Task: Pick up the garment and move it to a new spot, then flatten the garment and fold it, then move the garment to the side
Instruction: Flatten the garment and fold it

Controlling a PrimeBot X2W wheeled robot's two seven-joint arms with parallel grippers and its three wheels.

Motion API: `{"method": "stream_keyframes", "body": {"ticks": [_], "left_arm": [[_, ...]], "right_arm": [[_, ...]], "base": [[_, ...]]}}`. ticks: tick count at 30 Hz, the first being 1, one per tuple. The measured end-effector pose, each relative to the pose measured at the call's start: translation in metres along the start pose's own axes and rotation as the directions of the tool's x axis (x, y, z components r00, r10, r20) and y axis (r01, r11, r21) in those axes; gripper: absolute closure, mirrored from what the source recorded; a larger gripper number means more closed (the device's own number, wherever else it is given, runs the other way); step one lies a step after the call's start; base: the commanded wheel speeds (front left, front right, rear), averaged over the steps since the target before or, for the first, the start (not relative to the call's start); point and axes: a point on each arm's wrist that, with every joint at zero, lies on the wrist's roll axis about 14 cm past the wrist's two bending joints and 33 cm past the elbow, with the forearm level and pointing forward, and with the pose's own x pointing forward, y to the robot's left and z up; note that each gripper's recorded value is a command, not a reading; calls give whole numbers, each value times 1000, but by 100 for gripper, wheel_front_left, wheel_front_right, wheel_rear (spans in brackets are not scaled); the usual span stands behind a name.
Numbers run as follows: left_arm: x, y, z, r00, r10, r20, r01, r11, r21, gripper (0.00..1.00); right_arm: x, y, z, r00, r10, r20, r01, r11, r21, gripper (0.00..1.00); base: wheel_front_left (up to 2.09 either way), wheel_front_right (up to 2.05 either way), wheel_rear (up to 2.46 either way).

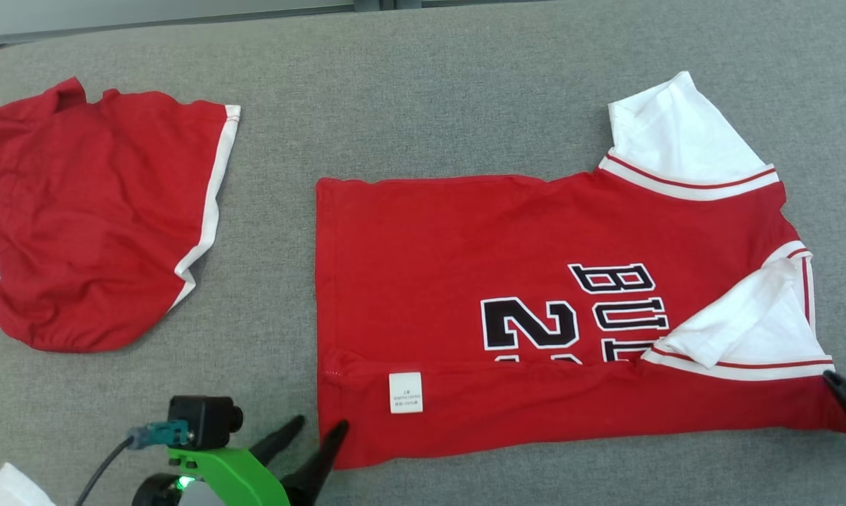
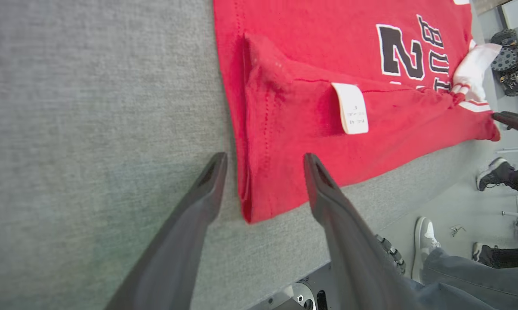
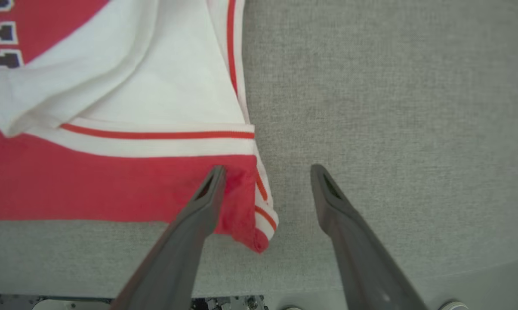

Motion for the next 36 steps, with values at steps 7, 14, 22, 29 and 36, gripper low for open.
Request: {"method": "stream_keyframes", "body": {"ticks": [7,14,22,29,36], "left_arm": [[1,9,66,987,50,153,-73,986,149,0],[49,0,141,976,-13,218,-45,965,259,0],[100,24,147,987,17,158,-55,968,245,0],[117,42,145,991,36,132,-66,972,227,0],[129,40,145,994,8,109,-34,971,239,69]], "right_arm": [[-19,15,100,950,22,311,-15,1000,-25,0],[20,23,188,926,41,375,8,992,-127,0],[113,51,219,955,82,285,-30,983,-182,0],[167,74,210,973,111,202,-68,976,-208,0],[181,85,209,970,155,190,-121,977,-178,100]], "base": [[0,0,0],[0,0,0],[0,0,0],[0,0,0],[0,0,0]]}}
